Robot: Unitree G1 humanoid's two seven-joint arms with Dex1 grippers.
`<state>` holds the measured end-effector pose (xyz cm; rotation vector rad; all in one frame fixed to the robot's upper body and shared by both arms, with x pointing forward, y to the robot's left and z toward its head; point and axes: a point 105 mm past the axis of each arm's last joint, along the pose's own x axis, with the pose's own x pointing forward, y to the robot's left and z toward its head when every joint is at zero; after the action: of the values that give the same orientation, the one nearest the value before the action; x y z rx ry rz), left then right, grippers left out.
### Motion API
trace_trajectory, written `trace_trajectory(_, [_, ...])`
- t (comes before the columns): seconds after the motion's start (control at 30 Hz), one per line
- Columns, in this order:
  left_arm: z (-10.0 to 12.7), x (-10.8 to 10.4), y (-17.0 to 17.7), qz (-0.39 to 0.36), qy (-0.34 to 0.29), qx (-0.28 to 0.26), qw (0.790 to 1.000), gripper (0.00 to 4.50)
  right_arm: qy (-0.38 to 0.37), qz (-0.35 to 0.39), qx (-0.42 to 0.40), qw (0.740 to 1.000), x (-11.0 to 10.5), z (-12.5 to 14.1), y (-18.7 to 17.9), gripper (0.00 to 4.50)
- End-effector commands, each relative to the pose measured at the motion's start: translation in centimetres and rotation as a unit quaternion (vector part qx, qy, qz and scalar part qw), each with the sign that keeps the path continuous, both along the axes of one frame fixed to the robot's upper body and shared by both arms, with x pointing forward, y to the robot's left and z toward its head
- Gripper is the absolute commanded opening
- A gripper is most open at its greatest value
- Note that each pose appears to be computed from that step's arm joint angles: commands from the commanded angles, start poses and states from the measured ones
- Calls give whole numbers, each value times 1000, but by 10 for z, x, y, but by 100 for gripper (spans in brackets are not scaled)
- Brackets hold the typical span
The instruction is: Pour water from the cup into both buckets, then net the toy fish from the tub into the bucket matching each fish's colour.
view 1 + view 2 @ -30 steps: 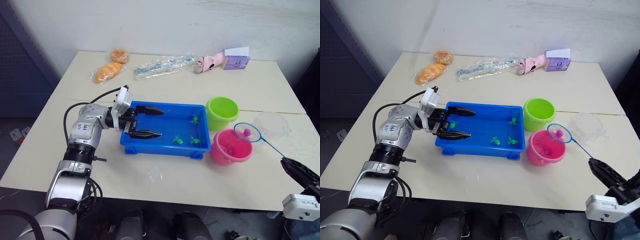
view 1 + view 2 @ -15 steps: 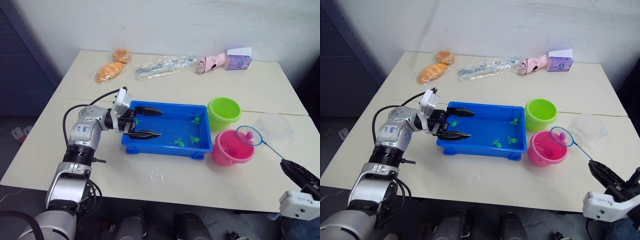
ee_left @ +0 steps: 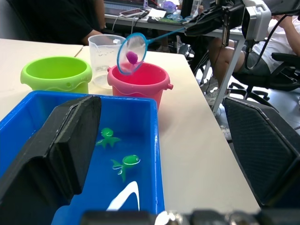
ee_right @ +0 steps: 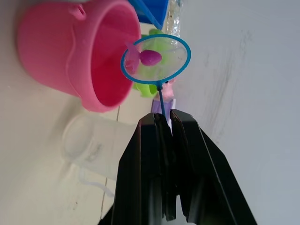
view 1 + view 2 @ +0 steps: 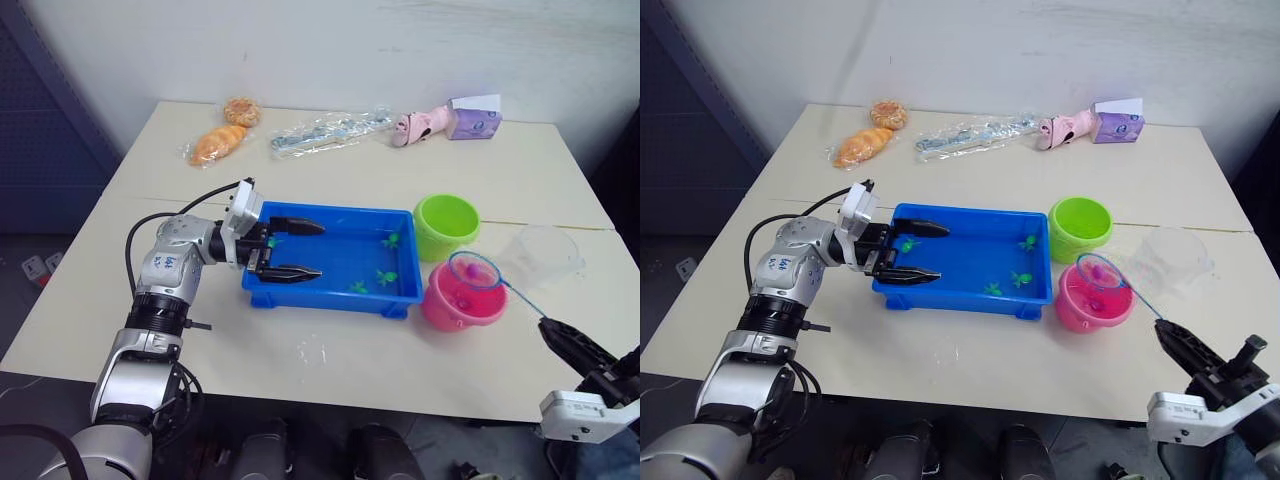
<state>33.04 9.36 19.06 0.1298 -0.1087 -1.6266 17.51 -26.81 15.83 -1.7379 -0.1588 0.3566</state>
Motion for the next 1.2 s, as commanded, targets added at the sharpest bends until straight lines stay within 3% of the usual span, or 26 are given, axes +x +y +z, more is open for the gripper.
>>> trace_trajectory(0.03, [7, -2, -1, -3, -20, -7, 1000, 446, -11, -2, -3, 1000, -3, 2, -2, 0])
trace_trajectory(0.33, [4, -1, 0, 2, -18, -10, 1000, 446, -44, -6, 17, 999, -2, 15, 1, 0])
trace_trajectory(0.53, [3, 2, 9, 18, -19, -7, 1000, 446, -25, 40, 161, 986, 7, 45, 23, 0])
trace_trajectory(0.8, [-1, 9, 20, 54, -19, -3, 998, 446, 111, 39, 215, 969, 53, 53, 62, 0])
trace_trajectory(1.0, [-6, 9, 29, 65, -21, 15, 998, 446, 185, 16, 173, 967, 83, 41, 77, 0])
trace_trajectory(1.2, [-11, 8, 36, 72, -23, 24, 997, 446, 196, 23, 145, 970, 104, 40, 91, 0])
